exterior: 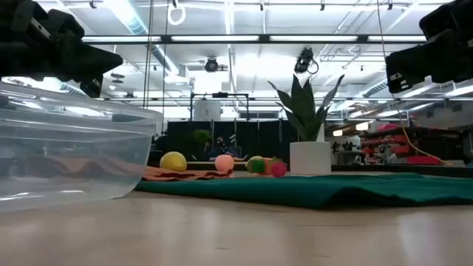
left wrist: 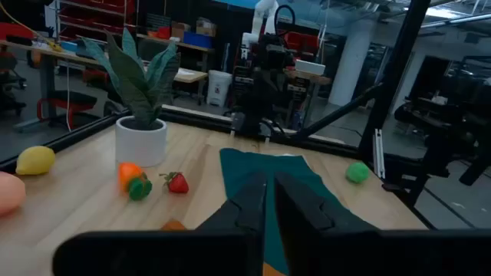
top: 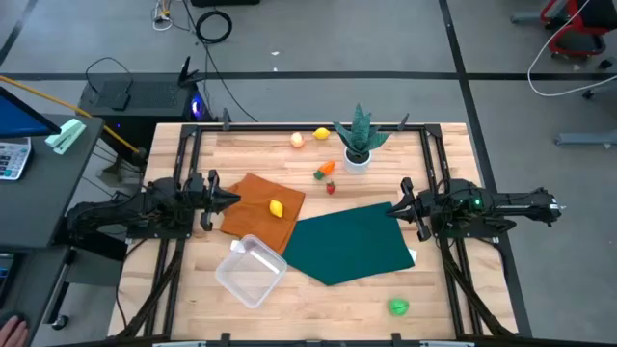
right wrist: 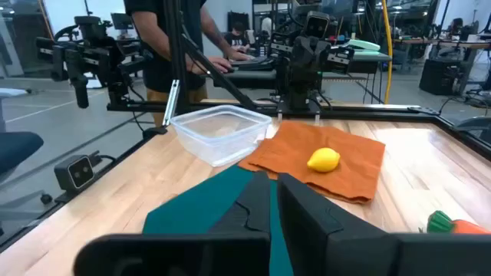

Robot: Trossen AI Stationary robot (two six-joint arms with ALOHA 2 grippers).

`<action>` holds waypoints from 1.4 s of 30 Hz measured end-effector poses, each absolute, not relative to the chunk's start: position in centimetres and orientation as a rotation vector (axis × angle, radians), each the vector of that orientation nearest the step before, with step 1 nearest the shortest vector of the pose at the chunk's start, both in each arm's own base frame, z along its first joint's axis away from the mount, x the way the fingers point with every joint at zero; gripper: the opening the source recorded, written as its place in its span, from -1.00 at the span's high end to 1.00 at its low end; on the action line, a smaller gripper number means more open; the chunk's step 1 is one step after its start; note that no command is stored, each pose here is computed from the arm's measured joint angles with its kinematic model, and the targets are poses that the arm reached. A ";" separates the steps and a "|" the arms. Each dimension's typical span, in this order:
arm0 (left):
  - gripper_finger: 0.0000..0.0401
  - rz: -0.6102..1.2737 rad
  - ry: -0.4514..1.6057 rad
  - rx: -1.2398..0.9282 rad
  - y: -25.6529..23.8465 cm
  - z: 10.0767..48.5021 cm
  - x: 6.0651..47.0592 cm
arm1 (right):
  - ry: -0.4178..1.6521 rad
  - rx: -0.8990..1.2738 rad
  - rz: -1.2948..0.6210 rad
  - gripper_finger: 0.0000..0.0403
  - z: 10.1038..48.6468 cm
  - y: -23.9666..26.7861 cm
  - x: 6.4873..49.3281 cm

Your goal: Pick and placing Produce into tupperware

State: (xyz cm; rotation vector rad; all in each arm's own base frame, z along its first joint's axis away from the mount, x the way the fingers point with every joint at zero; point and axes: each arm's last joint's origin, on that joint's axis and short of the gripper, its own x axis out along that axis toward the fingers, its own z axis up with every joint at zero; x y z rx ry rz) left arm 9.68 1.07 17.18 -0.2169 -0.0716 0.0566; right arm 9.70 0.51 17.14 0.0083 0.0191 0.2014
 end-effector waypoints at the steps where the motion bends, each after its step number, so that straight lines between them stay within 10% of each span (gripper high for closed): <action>1: 0.85 0.057 -0.072 -0.217 1.1 17.2 9.7 | 0.019 0.008 0.201 1.00 17.1 0.5 9.7; 42: 0.83 0.057 -0.072 -0.216 1.1 17.2 9.7 | 0.019 0.008 0.201 1.00 17.1 0.5 9.7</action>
